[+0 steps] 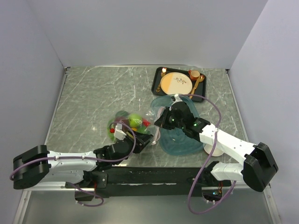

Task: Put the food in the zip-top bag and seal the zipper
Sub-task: Adjust the zipper food storage bag at the center of the board.

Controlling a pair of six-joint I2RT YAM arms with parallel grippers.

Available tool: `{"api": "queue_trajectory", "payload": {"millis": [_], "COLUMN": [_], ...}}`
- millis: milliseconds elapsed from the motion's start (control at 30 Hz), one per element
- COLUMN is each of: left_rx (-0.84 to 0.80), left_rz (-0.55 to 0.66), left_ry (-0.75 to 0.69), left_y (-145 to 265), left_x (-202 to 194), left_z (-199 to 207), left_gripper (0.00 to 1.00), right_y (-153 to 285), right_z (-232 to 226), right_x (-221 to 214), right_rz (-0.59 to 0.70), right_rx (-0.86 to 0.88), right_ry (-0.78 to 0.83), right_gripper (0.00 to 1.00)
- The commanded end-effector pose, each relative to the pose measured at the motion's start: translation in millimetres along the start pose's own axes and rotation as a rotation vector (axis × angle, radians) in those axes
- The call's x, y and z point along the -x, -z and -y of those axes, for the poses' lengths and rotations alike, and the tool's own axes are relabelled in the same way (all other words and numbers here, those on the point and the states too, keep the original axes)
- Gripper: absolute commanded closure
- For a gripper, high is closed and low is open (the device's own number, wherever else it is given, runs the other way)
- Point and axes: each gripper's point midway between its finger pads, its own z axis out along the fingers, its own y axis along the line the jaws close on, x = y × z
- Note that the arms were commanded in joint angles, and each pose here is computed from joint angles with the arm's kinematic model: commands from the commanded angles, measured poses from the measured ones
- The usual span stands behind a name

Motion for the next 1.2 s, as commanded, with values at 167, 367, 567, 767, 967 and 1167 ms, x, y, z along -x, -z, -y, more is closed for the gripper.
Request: {"api": "queue_trajectory", "payload": {"millis": [167,367,567,767,967,1167], "left_rx": [-0.035,-0.061,-0.051,-0.042,-0.039,-0.031], "left_rz": [-0.027,-0.033,-0.030,0.024,0.041,0.028], "left_ry": [0.075,0.084,0.089,0.096,0.085,0.080], "left_y": [2,-4,-5,1,4,2], "left_x": [-5,-9,-9,5,11,9], "left_z": [5,10,6,0,1,-1], "left_gripper": [0.35,0.34,0.41,0.52,0.80,0.99], "right_y": [11,12,12,14,13,12], "right_z": [-21,-21,-18,-16,-16,-17], "right_x": [17,14,10,9,4,1], "right_rz": [0.061,0.050,0.047,0.045,0.030,0.023], "right_rx": [0.049,0.058,0.059,0.057,0.062,0.061], "right_ry": [0.019,0.012,0.004,0.006,0.004,0.010], "right_gripper": [0.91,0.91,0.91,0.91,0.91,0.92]}}
